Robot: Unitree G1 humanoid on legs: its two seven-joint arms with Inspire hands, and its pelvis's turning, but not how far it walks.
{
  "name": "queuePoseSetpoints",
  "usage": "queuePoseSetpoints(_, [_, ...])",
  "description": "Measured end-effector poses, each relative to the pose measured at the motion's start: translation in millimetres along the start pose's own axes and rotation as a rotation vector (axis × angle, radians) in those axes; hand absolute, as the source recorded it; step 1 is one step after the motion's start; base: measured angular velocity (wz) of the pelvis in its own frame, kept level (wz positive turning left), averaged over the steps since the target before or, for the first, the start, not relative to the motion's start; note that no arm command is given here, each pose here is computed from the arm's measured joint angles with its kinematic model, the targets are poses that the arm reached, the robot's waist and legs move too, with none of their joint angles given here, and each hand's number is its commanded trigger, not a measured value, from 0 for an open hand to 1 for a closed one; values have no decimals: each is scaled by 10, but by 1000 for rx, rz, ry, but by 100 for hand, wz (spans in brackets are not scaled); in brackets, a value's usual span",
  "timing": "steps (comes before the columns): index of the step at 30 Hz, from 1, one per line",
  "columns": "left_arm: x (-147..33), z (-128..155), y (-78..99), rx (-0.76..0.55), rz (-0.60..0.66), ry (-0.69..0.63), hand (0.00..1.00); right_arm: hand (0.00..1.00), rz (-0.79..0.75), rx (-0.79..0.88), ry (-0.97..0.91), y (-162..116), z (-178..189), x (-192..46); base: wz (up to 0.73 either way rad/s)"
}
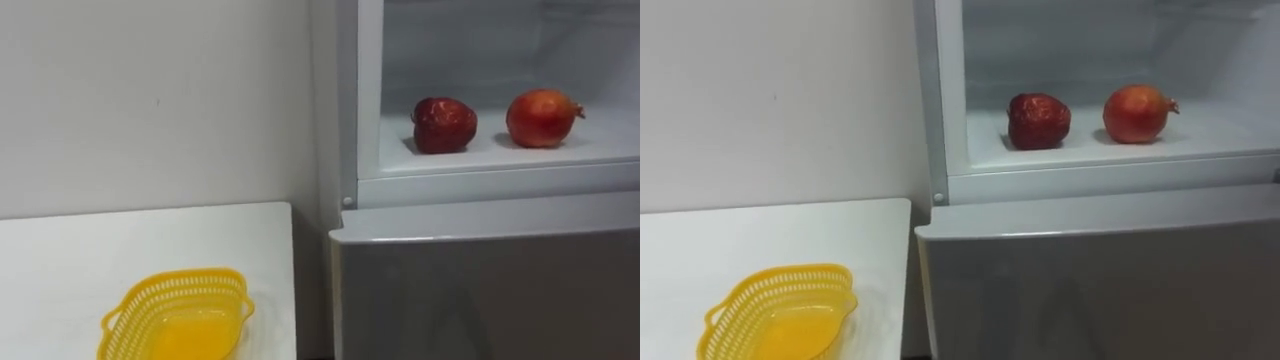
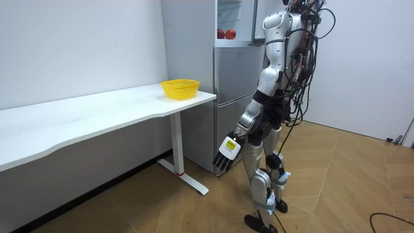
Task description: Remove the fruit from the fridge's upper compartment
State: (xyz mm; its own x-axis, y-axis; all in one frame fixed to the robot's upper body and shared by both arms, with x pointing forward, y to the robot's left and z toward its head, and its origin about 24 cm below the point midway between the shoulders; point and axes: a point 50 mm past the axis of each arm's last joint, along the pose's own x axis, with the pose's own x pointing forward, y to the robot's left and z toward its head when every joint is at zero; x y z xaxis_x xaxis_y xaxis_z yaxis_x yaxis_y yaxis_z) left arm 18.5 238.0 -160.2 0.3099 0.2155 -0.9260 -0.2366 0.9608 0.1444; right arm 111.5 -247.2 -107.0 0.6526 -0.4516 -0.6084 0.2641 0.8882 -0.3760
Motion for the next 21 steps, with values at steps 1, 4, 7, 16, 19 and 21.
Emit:
queuePoseSetpoints(1, [1,5,-3,1,-1,-4,0,0,2,6,-42,14,83,-4,0])
queuePoseSetpoints(4, [1,18,-9,0,-2,-19,0,0,21,26,-219,81,433,-45,2])
queuePoseSetpoints(7, [0,-18,-14,-1,-5,-11,0,0,12,32,-335,63,663,-109,0])
queuePoseSetpoints(16, [4,-93,-25,-2,-20,16,0,0,-104,-17,-631,-38,1182,-424,-12])
queuePoseSetpoints(19, [-6,-134,43,43,-8,25,0,0,-168,-23,-798,-21,1408,-600,-5])
queuePoseSetpoints(21, [-19,-193,96,84,2,53,0,0,-172,-30,-857,17,1474,-669,-2])
